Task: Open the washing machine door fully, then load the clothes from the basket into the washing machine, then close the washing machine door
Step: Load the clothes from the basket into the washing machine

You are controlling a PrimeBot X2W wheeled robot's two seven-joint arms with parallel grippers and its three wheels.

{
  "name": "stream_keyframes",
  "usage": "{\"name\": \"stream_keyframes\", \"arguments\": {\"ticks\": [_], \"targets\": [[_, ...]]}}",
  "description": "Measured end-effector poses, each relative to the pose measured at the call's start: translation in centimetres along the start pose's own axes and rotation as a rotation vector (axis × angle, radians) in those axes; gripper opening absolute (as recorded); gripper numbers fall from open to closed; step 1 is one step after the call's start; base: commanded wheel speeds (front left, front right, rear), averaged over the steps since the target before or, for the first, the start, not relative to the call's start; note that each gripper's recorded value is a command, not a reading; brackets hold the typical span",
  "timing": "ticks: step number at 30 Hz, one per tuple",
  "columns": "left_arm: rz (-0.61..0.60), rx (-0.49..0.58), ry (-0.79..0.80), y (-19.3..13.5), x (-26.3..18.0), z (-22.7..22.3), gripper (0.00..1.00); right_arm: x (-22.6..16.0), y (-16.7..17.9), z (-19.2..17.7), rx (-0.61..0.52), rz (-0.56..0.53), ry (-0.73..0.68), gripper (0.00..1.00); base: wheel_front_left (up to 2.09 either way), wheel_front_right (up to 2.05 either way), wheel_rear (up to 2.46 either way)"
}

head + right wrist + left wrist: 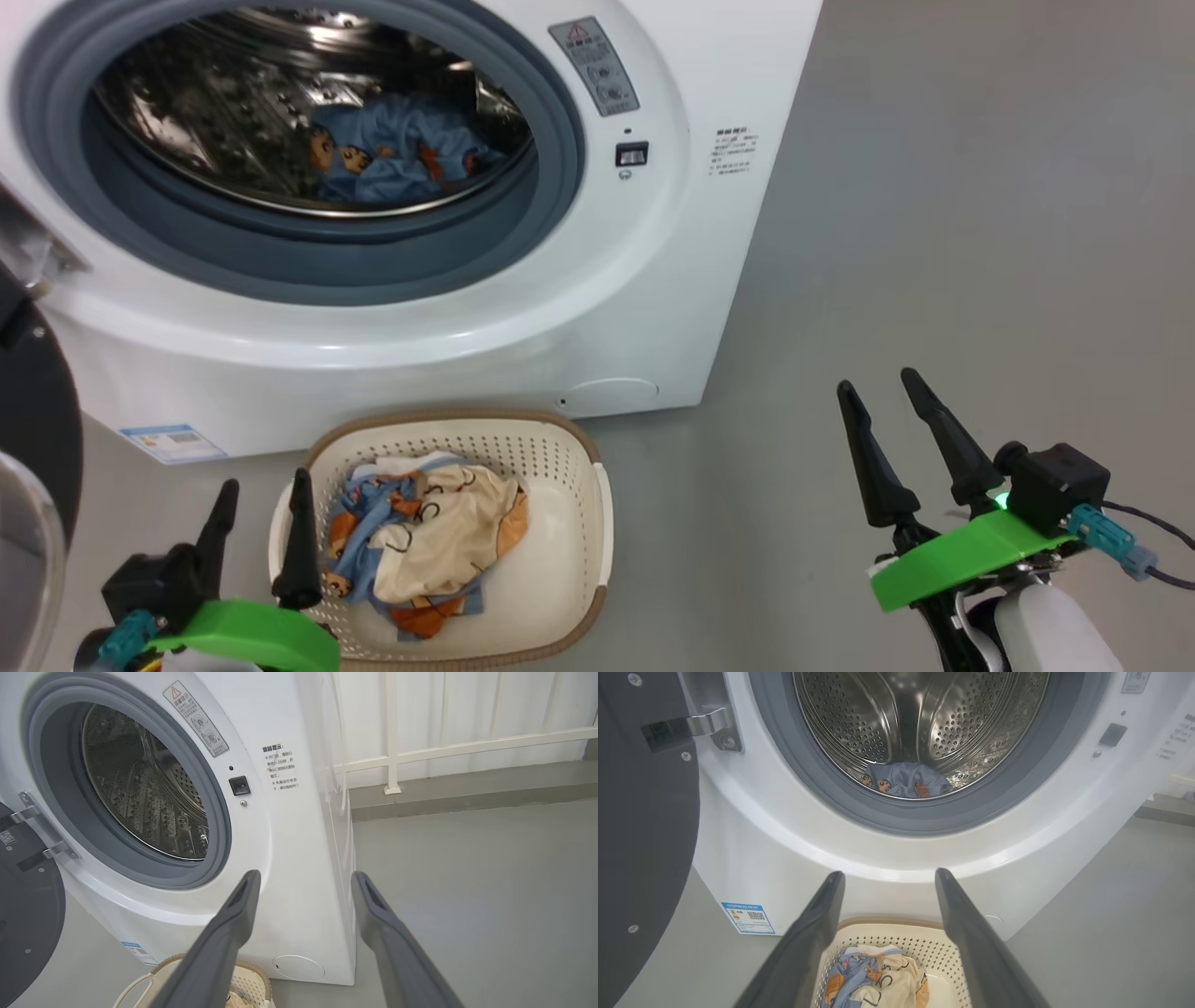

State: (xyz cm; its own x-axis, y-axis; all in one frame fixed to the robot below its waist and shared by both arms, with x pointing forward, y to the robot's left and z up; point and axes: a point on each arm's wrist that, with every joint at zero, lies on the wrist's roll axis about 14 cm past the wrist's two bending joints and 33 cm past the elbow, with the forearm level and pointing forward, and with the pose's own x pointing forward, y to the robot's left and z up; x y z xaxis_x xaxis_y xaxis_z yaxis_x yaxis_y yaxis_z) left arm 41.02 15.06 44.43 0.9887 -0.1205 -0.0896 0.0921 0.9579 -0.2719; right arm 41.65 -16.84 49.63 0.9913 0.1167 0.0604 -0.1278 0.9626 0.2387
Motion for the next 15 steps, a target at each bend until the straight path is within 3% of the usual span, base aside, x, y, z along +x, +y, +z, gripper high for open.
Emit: {"name": "stream_keyframes", "arguments": {"ticks": [15], "targets": [[-0.046,0.051,0.232,1.4,5.0,-6.9,1.0,3.4,-0.6,-3.1,0.011,-0.024,0.046,1.0,0.0,0.0,0.0]]}}
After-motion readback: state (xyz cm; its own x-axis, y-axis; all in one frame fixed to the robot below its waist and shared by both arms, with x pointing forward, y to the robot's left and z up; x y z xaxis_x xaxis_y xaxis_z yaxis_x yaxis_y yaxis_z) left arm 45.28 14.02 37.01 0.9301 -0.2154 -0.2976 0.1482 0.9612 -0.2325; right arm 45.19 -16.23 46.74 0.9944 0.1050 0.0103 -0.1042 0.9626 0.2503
